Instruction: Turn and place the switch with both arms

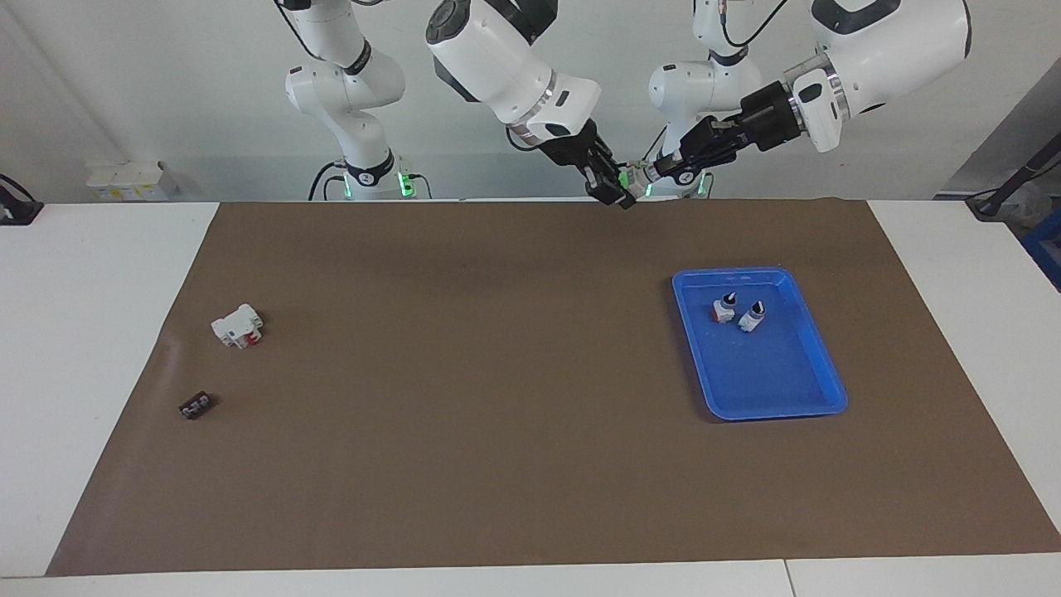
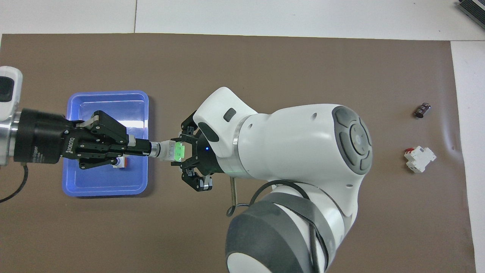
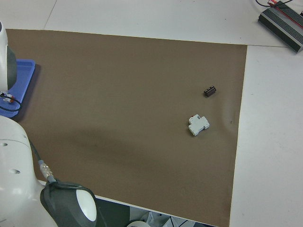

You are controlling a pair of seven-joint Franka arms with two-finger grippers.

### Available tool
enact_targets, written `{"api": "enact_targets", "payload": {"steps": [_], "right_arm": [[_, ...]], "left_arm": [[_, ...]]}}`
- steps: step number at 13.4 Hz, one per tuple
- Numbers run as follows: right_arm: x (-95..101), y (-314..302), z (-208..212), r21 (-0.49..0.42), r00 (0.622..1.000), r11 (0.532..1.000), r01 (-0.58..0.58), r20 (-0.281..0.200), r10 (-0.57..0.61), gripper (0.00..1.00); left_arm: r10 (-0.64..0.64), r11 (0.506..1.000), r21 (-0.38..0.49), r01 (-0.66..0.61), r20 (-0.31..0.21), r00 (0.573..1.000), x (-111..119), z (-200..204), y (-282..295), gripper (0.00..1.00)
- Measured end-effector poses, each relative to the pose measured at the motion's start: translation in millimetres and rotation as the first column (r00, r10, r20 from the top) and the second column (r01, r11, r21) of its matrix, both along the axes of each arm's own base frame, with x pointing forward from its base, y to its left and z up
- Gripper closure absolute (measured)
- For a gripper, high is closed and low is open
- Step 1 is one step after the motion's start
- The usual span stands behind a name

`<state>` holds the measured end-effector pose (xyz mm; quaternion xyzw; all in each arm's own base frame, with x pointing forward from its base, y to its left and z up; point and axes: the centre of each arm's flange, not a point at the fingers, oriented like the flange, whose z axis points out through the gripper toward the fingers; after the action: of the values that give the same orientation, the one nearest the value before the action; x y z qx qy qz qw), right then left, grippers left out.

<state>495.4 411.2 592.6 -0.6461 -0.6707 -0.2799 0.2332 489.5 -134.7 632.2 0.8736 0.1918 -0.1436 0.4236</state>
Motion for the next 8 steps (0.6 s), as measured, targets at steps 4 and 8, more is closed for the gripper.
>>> {"api": "enact_targets", "payload": {"steps": [4,8], "right_arm": [[0.7,-0.9,0.1,0.0,1.0,1.0,0.002,0.0,-0.002,0.57],[4.3,-5.2,-0.2,0.0,1.0,1.0,0.011,0.0,-0.011,0.57]], "left_arm": [[0.103,0.995,0.026,-0.101,-0.127,0.987,-0.2,1.3,-1.6,0.9],[0.24,0.971,0.078,-0.228,-0.255,0.937,0.3,3.5,-8.1,0.9]]}}
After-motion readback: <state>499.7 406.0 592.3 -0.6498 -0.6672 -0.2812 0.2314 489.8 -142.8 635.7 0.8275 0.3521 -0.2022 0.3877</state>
